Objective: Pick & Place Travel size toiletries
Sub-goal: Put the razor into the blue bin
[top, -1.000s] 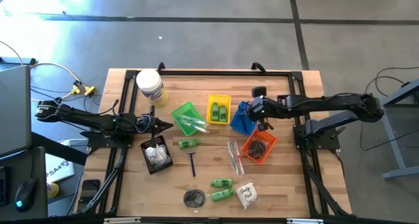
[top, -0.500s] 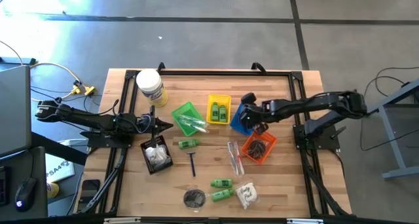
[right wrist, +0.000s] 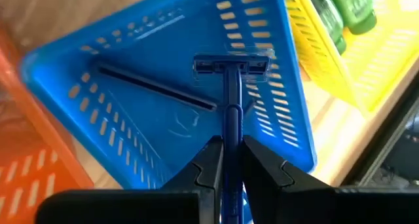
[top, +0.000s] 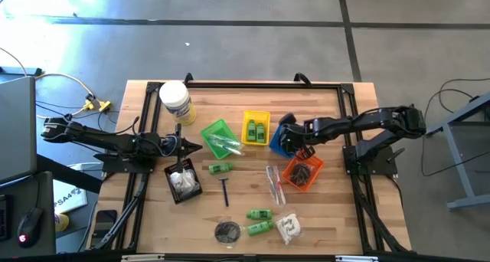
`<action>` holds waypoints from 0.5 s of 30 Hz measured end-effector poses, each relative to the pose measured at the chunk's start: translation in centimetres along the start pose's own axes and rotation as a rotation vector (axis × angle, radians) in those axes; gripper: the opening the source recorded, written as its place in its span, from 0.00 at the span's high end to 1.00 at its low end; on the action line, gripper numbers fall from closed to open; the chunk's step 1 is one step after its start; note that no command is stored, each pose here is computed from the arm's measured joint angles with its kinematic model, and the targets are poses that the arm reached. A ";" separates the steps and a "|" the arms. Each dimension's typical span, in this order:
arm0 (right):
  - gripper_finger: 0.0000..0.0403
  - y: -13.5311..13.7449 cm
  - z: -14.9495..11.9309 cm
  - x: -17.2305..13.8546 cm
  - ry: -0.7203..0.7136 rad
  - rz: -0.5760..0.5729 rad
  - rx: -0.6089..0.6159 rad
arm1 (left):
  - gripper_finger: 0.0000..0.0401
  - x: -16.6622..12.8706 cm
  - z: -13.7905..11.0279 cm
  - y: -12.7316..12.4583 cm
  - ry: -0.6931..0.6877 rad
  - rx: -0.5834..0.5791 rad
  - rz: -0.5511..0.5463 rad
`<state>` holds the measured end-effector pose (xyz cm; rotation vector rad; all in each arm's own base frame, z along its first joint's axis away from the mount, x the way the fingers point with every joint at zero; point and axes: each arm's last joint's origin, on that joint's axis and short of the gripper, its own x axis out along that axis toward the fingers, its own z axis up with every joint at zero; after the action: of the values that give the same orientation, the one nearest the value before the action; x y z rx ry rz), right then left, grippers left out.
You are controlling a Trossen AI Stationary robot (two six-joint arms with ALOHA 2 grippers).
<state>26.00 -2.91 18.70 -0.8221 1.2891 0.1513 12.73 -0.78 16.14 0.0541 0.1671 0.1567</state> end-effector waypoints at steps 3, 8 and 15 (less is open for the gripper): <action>0.90 0.0 0.0 0.0 -0.006 0.004 -0.003 | 1.00 0.0 0.0 0.0 0.000 -0.001 0.000; 0.89 0.0 0.0 0.0 -0.005 0.002 -0.003 | 1.00 0.0 0.0 0.0 0.000 -0.001 0.000; 0.89 0.0 0.2 0.0 -0.060 0.037 0.001 | 1.00 0.0 0.0 0.0 0.000 -0.005 -0.001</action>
<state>26.18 -2.77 18.71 -0.7874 1.2483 0.2028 12.73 -0.78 16.14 0.0495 0.1663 0.1564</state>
